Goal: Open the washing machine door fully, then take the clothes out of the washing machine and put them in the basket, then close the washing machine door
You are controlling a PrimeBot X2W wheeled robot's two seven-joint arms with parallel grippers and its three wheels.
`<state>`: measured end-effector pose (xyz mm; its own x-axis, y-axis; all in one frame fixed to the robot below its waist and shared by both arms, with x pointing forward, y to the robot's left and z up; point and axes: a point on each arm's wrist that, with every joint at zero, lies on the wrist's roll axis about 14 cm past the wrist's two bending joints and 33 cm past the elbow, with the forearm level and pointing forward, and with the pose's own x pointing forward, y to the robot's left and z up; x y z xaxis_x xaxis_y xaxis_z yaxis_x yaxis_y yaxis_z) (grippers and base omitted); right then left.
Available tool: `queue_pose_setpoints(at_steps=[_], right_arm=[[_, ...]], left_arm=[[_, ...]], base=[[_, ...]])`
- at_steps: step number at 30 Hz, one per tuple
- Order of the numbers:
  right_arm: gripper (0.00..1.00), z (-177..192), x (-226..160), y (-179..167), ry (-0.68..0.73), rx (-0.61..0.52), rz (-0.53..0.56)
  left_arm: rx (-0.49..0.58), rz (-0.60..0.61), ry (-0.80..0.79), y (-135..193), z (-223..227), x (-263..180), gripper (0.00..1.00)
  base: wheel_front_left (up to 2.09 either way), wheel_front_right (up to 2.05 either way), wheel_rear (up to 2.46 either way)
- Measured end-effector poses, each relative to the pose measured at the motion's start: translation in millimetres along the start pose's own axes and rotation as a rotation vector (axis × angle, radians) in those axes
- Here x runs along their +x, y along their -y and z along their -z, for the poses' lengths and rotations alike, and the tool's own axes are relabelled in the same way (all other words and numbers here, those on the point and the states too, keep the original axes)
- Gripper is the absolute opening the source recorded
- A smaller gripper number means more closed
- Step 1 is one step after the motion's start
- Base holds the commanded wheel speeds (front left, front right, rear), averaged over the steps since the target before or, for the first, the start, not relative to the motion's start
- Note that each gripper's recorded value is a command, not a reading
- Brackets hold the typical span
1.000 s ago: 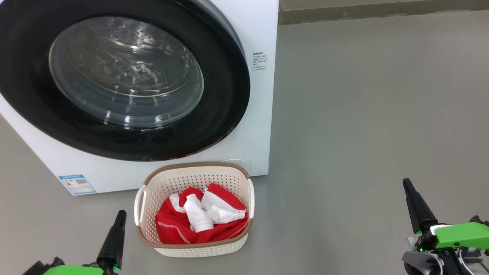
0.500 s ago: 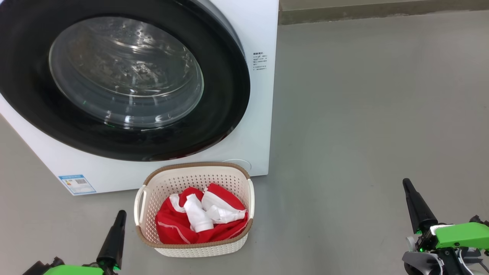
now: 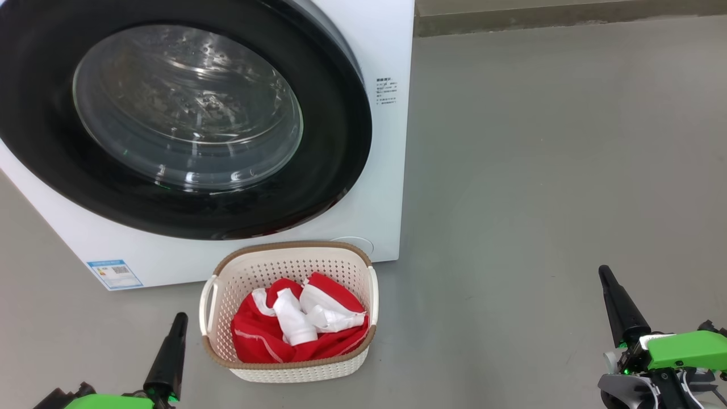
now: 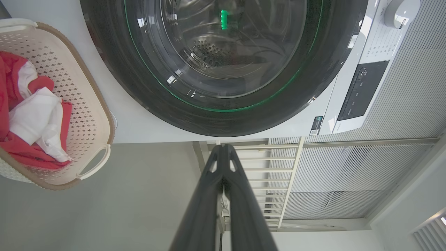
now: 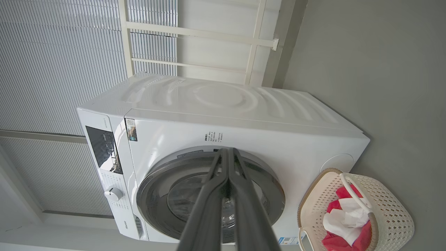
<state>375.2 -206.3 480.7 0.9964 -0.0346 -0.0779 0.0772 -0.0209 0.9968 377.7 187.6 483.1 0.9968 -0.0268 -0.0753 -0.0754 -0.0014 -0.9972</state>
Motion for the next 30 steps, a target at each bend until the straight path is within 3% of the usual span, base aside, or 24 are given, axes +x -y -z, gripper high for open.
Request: queue_pose_setpoints(at_steps=[30], right_arm=[[0.0, 0.0, 0.0, -0.1, 0.0, 0.0, 0.0]], left_arm=[[0.0, 0.0, 0.001, 0.1, -0.1, 0.0, 0.0]], base=[[0.0, 0.0, 0.0]])
